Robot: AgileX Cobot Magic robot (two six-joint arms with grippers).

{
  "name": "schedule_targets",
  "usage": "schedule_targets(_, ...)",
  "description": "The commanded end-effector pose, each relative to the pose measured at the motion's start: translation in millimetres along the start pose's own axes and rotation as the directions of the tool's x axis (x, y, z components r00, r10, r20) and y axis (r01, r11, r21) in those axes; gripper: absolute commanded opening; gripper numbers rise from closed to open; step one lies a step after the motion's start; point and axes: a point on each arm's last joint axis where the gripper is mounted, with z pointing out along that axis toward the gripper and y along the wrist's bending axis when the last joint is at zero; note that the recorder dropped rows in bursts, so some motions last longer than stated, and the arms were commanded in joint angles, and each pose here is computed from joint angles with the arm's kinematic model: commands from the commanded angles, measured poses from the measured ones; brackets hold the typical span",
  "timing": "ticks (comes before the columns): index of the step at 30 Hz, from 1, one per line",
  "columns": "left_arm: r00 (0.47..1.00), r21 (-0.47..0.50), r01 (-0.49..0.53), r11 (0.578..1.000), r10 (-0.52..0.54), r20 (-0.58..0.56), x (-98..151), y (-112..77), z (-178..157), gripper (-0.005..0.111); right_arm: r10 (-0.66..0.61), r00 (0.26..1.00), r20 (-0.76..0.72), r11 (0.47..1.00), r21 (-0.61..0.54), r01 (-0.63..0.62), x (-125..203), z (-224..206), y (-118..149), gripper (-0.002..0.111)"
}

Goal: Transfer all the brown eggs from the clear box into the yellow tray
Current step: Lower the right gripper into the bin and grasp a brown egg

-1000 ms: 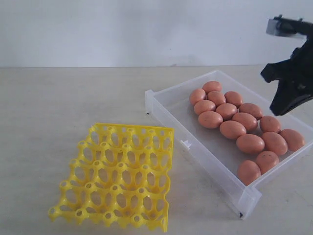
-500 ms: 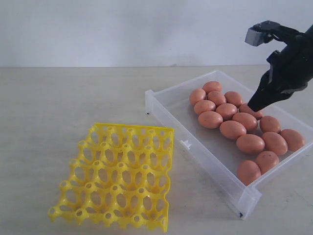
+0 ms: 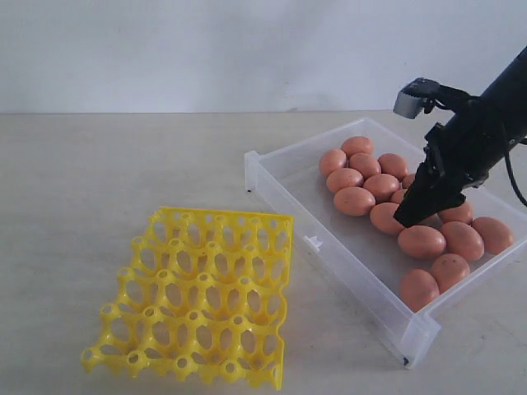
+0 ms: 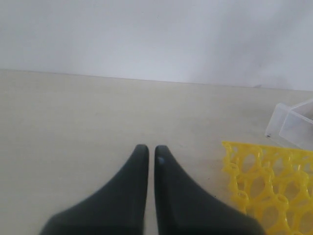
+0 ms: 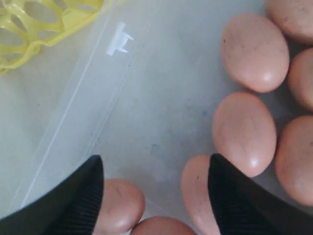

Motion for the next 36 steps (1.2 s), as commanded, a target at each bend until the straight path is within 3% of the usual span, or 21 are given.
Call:
schedule_targets(1, 1.0, -0.001, 0.011, 1.0, -0.011, 0.004, 0.8, 0.1, 0.1, 0.004, -0.156, 0.984, 0.082, 0.988, 0.023, 0.155, -8.6, -1.8, 0.0, 0.06)
schedule_targets(4, 1.0, -0.001, 0.011, 1.0, -0.011, 0.004, 0.8, 0.1, 0.1, 0.004, -0.343, 0.939, 0.0, 0.938, 0.061, 0.343, -7.1, 1.4, -1.3, 0.061)
schedule_targets(8, 1.0, -0.001, 0.011, 1.0, -0.011, 0.004, 0.8, 0.1, 0.1, 0.004, -0.422, 0.846, -0.325, 0.874, 0.101, 0.475, -2.1, 13.7, -5.8, 0.063)
schedule_targets(12, 1.0, -0.001, 0.011, 1.0, -0.011, 0.006, 0.6, 0.2, 0.1, 0.004, -0.349, 0.86, -0.371, 0.899, 0.127, 0.419, -8.1, 25.8, -1.8, 0.063)
schedule_targets(16, 1.0, -0.001, 0.011, 1.0, -0.011, 0.006, 0.6, 0.2, 0.1, 0.004, -0.378, 0.85, -0.367, 0.882, 0.138, 0.451, -15.8, 32.9, 1.4, 0.063)
schedule_targets(22, 1.0, -0.001, 0.011, 1.0, -0.011, 0.006, 0.6, 0.2, 0.1, 0.004, -0.373, 0.845, -0.384, 0.897, 0.084, 0.434, -10.1, 55.7, -5.0, 0.063)
schedule_targets(32, 1.0, -0.001, 0.011, 1.0, -0.011, 0.002, 0.9, 0.1, 0.1, 0.004, -0.29, 0.847, -0.446, 0.922, 0.107, 0.372, 0.1, 70.8, -16.3, 0.063)
schedule_targets(36, 1.0, -0.001, 0.011, 1.0, -0.011, 0.002, 0.9, 0.1, 0.1, 0.004, -0.294, 0.842, -0.452, 0.918, 0.111, 0.38, 1.3, 73.9, -18.9, 0.052)
